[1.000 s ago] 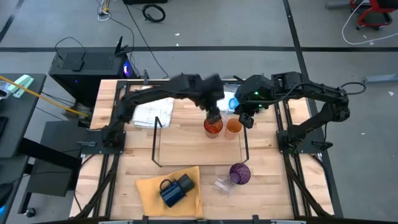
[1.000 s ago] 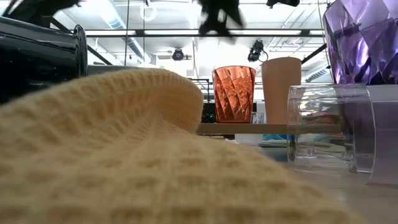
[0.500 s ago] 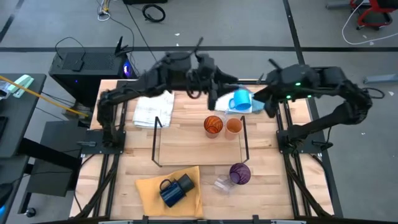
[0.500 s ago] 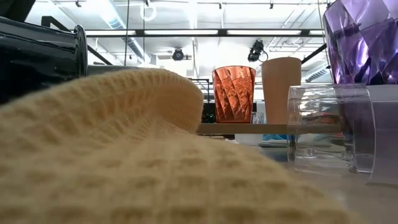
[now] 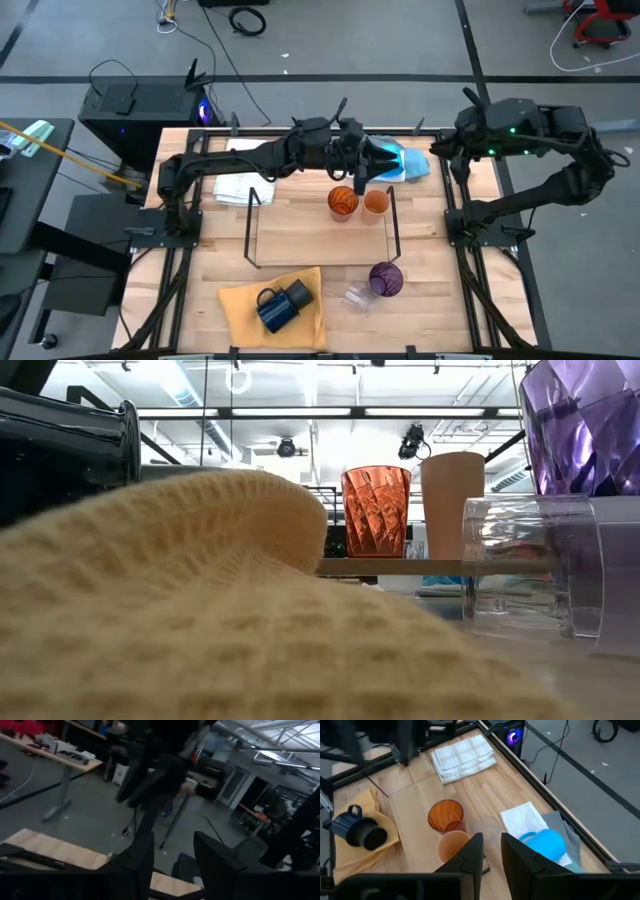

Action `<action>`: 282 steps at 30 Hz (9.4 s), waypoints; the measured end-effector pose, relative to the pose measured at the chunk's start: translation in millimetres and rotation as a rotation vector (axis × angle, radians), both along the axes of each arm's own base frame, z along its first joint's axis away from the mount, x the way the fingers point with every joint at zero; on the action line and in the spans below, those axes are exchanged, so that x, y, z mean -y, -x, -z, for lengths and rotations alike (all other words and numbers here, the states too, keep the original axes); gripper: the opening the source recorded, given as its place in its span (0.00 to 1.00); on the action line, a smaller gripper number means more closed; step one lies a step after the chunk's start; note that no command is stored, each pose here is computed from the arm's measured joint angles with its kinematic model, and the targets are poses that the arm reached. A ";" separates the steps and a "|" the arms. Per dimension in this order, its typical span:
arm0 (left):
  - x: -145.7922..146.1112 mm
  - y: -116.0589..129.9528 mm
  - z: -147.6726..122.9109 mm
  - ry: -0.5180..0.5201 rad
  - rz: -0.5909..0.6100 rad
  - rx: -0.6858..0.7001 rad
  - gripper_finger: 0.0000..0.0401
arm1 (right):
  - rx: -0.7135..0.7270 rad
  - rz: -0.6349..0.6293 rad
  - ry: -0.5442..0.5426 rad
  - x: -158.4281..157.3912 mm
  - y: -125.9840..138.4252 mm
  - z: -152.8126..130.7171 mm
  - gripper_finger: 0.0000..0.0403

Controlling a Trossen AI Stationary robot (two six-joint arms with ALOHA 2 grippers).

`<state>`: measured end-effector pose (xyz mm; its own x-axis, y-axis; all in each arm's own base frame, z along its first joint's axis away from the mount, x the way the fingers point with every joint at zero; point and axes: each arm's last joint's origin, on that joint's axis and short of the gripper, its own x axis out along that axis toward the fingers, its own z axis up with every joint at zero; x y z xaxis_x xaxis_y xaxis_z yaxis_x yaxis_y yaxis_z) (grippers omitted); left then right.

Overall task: Stack small to large cups/mugs on shelf
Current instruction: Put the dark blue cup on the shelf

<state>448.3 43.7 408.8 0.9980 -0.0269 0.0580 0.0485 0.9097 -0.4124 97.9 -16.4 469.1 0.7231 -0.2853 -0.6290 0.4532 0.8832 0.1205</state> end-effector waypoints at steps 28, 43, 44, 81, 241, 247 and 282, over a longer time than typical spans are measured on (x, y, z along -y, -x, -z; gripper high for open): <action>-4.9 121.6 28.9 -0.015 -0.299 -0.112 0.29 | 0.088 0.055 -0.227 -3.5 3.9 99.3 0.19; 1.8 188.2 47.0 -0.008 -0.239 -0.190 0.32 | 0.051 0.260 -0.238 11.8 -24.8 106.3 0.19; 2.3 191.5 48.4 -0.006 -0.230 -0.218 0.32 | 0.045 0.269 -0.238 13.2 -26.6 107.1 0.19; 0.8 203.0 58.0 0.069 -0.189 -0.361 0.36 | -0.062 0.353 -0.239 35.2 -24.2 123.1 0.19; 244.9 172.5 170.0 0.419 -0.213 -1.472 0.33 | -0.179 0.168 -0.233 30.0 -13.2 127.6 0.19; 244.8 171.9 169.9 0.418 -0.216 -1.463 0.37 | -0.179 0.168 -0.233 30.0 -13.2 127.6 0.19; 246.2 170.5 193.2 0.475 -0.153 -1.489 0.06 | -0.165 0.172 -0.234 30.7 -14.9 126.9 0.19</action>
